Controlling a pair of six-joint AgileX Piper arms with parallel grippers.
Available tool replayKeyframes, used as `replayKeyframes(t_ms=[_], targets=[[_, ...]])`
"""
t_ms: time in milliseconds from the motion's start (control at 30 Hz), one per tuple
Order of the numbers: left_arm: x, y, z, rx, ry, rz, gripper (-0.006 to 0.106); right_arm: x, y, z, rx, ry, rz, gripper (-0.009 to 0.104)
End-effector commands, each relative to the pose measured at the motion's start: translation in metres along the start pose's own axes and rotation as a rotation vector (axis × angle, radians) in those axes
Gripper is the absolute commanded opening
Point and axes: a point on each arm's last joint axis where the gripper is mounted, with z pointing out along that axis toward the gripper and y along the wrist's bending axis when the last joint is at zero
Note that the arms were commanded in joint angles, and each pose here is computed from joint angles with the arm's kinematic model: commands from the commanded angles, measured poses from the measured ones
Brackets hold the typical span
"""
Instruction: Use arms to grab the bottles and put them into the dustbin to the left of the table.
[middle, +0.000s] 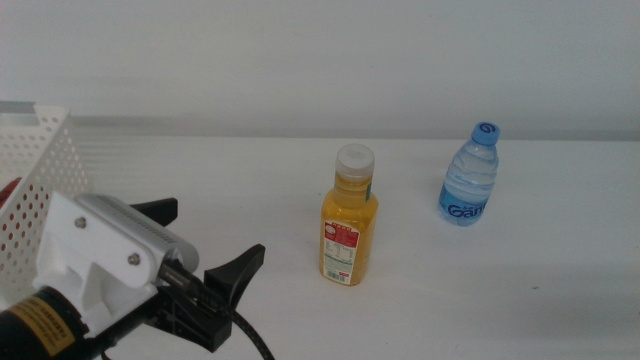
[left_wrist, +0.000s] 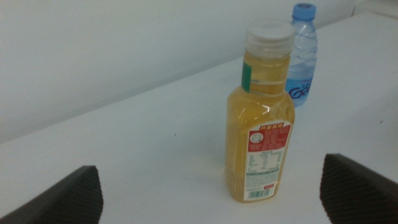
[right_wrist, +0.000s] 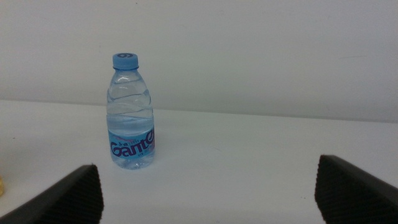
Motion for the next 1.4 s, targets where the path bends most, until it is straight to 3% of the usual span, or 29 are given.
replayKeyframes(t_ms=[0,333,667,967,1367], targets=[[-0.002,-0.001,-0.001,0.005,-0.036,-0.009,0.094,0.012,0.001,0.0,0.01,-0.005,-0.014,0.091],[0.005,-0.003,0.005,0.012,0.023,-0.017,0.094,0.012,0.001,0.0,0.01,-0.005,-0.014,0.091],[0.029,-0.029,0.05,0.056,-0.023,-0.05,0.094,0.012,0.001,0.0,0.01,-0.005,-0.014,0.091],[0.043,-0.052,0.088,0.029,-0.015,-0.101,0.094,0.012,0.001,0.0,0.01,-0.005,-0.014,0.091],[0.057,-0.05,0.108,-0.047,-0.027,-0.133,0.094,0.012,0.001,0.0,0.01,-0.005,-0.014,0.091]])
